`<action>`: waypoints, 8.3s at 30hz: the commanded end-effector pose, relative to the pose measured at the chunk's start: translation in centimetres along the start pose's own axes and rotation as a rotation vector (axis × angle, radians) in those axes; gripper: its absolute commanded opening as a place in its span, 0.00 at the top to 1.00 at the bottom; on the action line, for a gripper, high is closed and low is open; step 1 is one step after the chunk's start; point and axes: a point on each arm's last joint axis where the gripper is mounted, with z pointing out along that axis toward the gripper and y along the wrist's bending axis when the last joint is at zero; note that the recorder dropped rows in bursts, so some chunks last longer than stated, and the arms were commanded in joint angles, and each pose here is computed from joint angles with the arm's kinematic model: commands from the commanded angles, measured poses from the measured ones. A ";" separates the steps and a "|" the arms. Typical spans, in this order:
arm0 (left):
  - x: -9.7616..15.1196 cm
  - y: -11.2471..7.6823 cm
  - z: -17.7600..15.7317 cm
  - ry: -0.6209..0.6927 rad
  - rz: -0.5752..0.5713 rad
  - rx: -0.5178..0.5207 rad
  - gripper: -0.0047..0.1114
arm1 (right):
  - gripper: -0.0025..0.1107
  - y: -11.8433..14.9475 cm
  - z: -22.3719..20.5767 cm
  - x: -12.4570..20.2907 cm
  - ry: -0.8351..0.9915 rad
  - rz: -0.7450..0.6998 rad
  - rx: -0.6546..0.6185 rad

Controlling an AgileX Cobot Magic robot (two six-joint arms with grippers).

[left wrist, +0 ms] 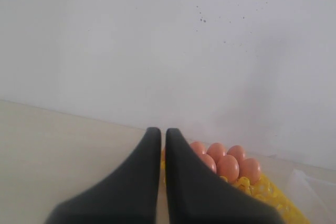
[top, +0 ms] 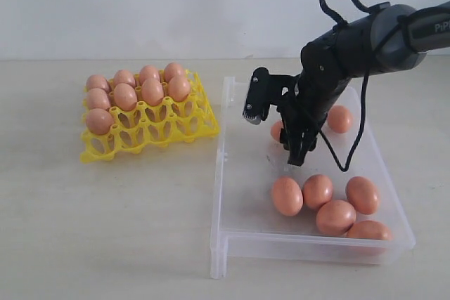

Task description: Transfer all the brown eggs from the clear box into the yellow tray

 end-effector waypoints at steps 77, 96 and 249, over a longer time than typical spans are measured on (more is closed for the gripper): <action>-0.1 0.0 0.0 -0.004 0.005 0.005 0.93 | 0.98 2.7 0.0 -15.7 -1.357 0.665 -0.274; -0.1 0.0 0.0 -0.004 0.005 0.005 0.93 | 0.98 2.8 6.1 -17.8 -1.316 0.712 -0.294; -0.1 0.0 0.0 -0.004 0.005 0.005 0.93 | 0.98 -7.7 -0.6 -0.9 0.003 1.087 0.004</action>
